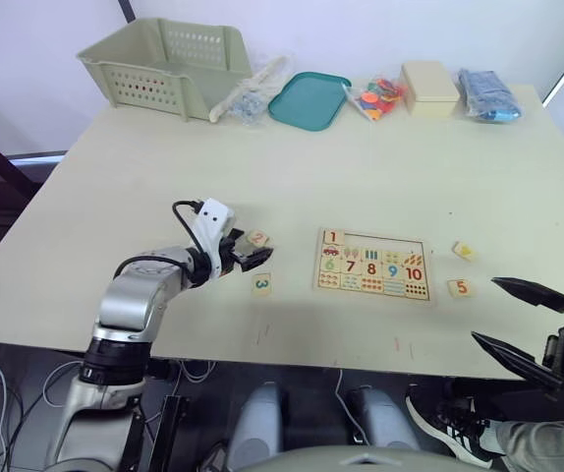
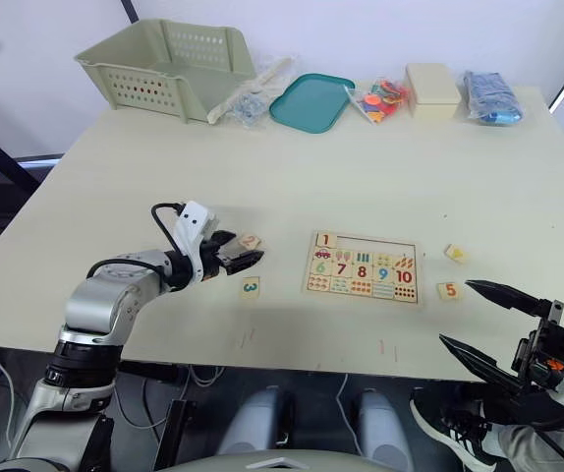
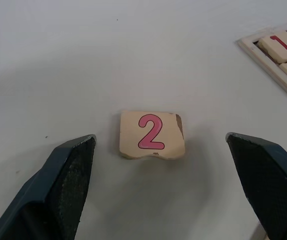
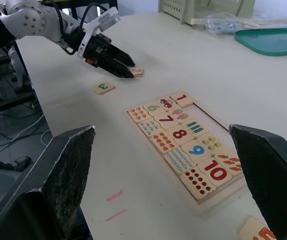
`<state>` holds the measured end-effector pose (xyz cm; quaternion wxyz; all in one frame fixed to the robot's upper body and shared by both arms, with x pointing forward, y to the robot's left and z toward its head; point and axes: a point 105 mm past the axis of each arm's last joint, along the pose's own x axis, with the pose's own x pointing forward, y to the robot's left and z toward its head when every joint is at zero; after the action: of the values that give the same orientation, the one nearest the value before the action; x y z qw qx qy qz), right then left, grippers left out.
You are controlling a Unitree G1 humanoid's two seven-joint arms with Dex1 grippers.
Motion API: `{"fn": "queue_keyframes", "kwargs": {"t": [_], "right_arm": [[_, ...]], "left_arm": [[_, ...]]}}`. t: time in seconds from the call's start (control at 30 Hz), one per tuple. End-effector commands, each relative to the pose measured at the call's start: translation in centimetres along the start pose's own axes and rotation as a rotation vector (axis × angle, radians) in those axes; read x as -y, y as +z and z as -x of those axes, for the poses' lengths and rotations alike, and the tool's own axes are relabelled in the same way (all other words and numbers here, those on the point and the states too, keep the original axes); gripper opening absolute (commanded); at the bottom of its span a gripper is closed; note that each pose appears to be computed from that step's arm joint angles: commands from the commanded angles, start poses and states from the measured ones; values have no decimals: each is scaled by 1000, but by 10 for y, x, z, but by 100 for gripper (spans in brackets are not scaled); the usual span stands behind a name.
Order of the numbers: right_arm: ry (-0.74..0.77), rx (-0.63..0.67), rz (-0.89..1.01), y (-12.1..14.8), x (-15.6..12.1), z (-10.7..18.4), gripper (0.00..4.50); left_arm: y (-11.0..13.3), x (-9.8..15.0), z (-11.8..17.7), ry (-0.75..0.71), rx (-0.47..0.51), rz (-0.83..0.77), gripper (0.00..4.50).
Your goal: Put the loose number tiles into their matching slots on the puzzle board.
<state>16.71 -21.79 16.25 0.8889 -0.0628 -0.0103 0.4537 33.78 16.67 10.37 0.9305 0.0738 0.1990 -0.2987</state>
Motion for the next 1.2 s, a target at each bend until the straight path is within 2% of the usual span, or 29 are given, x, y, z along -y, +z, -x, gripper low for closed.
{"fn": "queue_keyframes", "kwargs": {"t": [0.03, 0.33, 0.37, 0.43, 0.47, 0.5, 0.83, 1.2], "right_arm": [[3, 14, 24, 4, 0, 2, 450], [20, 22, 23, 4, -5, 3, 450], [20, 21, 23, 4, -5, 3, 450], [19, 20, 22, 4, -6, 3, 450], [19, 20, 22, 4, -7, 3, 450], [19, 20, 21, 4, -7, 3, 450], [26, 23, 21, 4, -3, -1, 450], [92, 27, 1, 7, 2, -11, 450]], "left_arm": [[8, -3, -2, 76, 27, -1, 443], [1, 0, -12, 110, -1, 11, 443], [1, 0, -11, 111, -2, 12, 391], [-1, 2, -11, 114, -9, 9, 324], [-2, 3, -11, 120, -13, -3, 268], [-2, 5, -10, 120, -14, -8, 231], [2, 11, -1, 142, 10, 12, 231], [3, 23, 32, 283, 71, 115, 231]]}}
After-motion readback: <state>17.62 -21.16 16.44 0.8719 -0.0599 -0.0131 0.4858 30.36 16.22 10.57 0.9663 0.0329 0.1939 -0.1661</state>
